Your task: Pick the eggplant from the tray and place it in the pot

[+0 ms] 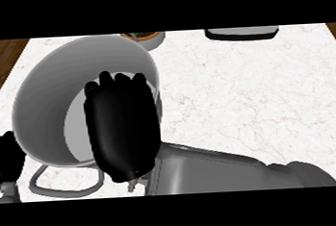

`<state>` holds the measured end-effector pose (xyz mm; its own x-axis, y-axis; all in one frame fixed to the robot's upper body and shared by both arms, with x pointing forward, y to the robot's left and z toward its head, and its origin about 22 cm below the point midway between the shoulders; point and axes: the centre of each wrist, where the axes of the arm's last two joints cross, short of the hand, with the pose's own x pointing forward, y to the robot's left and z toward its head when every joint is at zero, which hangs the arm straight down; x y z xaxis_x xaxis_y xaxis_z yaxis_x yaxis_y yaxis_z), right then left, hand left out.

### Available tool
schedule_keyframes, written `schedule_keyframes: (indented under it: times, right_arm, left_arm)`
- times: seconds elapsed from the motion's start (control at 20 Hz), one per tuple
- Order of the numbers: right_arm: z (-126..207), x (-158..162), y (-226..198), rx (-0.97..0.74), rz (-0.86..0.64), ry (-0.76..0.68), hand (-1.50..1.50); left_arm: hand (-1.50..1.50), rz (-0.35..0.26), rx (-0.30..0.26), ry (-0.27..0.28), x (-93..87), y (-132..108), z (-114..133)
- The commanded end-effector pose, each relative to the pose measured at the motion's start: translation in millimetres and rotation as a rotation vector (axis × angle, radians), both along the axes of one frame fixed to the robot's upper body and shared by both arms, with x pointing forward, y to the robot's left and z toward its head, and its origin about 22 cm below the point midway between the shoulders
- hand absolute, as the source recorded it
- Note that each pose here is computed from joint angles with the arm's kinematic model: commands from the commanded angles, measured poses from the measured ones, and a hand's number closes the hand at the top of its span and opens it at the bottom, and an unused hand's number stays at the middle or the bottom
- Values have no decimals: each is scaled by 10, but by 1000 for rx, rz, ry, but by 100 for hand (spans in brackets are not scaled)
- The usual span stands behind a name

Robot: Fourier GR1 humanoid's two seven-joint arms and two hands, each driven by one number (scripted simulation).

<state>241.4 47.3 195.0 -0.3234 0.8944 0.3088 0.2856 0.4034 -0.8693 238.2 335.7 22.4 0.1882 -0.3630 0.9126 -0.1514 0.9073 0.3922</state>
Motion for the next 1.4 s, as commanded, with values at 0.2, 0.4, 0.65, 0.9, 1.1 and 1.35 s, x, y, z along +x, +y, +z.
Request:
schedule_keyframes:
  times: [0.2,0.4,0.65,0.9,1.1,1.35]
  right_arm:
    - [-78,702,48,69,-104,81,150]
    - [-296,1026,-6,-29,-115,103,150]
    - [-592,1224,-149,68,-147,165,150]
    - [-680,1277,-236,202,-93,259,-150]
    - [-597,1332,-175,236,-70,233,-150]
    - [-563,1338,-226,422,23,99,-150]
  left_arm:
    - [0,-45,-3,5,68,-240,-36]
    - [0,-38,-13,-8,31,-185,26]
    - [0,-56,-8,-24,152,-150,62]
    - [0,-81,-14,-6,105,-188,45]
    - [0,-80,-26,-8,189,-257,94]
    - [0,-50,-13,-19,137,-187,84]
